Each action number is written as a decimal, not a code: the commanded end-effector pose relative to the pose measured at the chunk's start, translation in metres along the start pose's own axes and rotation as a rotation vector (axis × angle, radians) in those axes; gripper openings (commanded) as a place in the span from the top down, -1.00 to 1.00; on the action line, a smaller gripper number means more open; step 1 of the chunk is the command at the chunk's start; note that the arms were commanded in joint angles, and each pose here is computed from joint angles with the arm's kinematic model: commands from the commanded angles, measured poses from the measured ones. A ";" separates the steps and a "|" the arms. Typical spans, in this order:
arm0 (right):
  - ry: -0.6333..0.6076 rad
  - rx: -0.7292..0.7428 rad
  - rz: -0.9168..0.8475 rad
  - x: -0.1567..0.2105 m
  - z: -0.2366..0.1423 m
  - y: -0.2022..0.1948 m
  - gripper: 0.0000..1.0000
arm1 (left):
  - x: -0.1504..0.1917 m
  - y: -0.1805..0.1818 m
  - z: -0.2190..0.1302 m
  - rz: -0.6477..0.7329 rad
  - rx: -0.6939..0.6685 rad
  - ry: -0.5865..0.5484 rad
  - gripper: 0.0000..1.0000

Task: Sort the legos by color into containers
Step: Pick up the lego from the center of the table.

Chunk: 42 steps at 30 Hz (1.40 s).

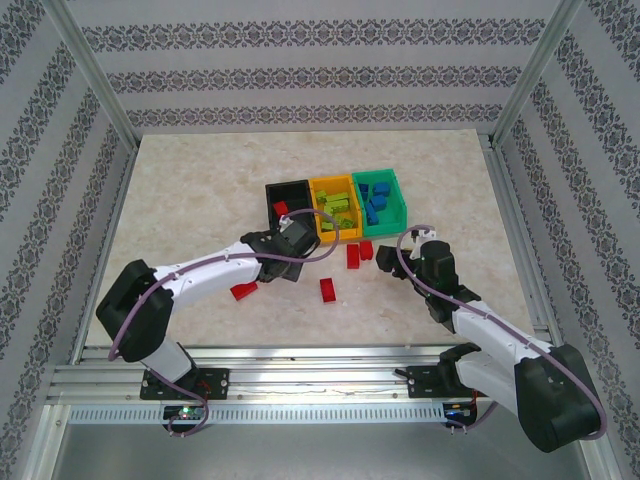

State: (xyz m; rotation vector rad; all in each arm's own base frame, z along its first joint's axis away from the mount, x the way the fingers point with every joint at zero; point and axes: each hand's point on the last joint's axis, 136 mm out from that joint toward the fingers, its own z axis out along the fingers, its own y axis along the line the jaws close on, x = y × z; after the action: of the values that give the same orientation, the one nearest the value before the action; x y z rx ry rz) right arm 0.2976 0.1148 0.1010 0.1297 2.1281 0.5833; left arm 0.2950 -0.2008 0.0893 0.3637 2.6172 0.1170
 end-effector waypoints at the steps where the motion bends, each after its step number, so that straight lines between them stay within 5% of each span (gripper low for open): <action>1: -0.039 -0.020 -0.029 -0.014 0.001 0.011 -0.49 | 0.008 0.015 0.006 0.075 -0.004 0.069 -0.06; 12: -0.041 -0.029 -0.045 -0.015 0.001 0.016 -0.48 | 0.003 0.007 0.034 0.139 0.147 0.121 -0.09; 20: -0.043 -0.030 -0.057 -0.016 0.002 0.018 -0.48 | 0.017 0.013 0.065 0.184 0.090 0.224 -0.10; 42: -0.025 -0.028 -0.066 -0.011 0.006 0.019 -0.48 | 0.018 0.025 0.068 0.136 0.020 0.194 -0.12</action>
State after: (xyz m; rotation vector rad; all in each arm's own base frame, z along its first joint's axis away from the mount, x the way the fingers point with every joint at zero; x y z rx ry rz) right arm 0.2986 0.1258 0.0989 0.0749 2.1443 0.5679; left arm 0.3294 -0.1813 0.0309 0.6082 2.7380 0.1801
